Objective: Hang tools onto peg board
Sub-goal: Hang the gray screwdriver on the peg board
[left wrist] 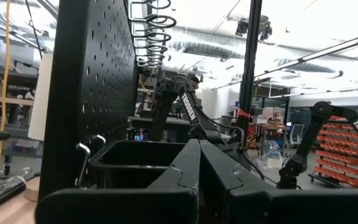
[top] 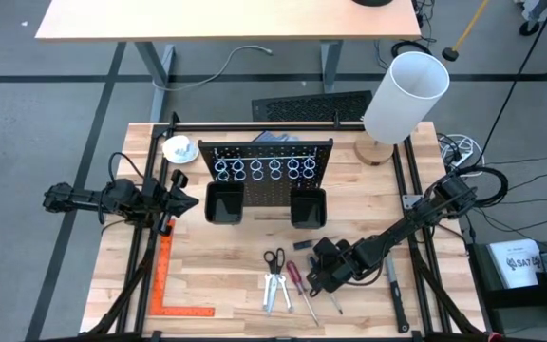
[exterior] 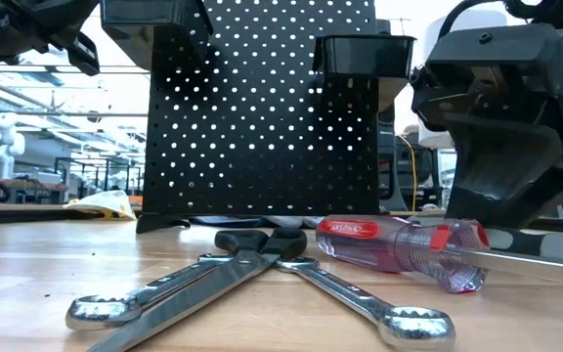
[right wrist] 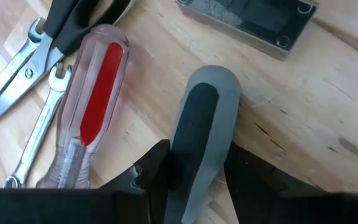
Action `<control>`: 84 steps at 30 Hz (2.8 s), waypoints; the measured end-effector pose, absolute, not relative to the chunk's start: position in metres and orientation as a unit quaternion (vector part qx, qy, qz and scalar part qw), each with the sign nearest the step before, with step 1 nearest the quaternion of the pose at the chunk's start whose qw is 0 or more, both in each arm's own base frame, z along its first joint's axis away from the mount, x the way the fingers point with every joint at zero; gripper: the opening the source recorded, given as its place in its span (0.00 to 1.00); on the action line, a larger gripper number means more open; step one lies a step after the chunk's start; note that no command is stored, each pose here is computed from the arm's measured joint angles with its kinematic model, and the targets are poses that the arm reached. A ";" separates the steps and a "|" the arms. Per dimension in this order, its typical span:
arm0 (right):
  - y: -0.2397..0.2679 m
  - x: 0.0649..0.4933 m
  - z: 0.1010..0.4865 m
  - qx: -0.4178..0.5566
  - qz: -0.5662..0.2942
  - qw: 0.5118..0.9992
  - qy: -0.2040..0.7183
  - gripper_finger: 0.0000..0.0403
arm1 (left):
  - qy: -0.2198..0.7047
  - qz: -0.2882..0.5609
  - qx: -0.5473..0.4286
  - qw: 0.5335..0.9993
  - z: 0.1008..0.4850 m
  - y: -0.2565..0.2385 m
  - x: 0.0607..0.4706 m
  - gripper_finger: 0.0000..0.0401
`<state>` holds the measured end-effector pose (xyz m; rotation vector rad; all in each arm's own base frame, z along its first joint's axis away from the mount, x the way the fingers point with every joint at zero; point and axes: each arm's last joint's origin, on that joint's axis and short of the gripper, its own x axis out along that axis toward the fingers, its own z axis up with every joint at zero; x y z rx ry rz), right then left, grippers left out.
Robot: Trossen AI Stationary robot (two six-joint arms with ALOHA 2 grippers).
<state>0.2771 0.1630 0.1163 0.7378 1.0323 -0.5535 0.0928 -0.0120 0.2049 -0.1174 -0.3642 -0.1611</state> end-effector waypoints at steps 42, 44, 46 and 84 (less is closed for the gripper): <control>0.164 0.240 0.313 0.101 0.006 0.993 0.065 0.29 | -0.180 -0.079 -0.069 0.978 0.205 -0.012 0.093 0.02; 0.160 0.234 0.331 0.066 -0.001 0.998 0.011 0.29 | -0.180 -0.079 -0.069 0.978 0.205 -0.012 0.093 0.02; 0.155 0.229 0.347 0.029 -0.019 0.999 -0.041 0.29 | -0.180 -0.079 -0.069 0.978 0.205 -0.012 0.093 0.02; 0.065 0.306 0.512 -0.125 -0.155 0.956 -0.216 0.29 | -0.181 -0.068 -0.070 0.979 0.205 -0.011 0.093 0.02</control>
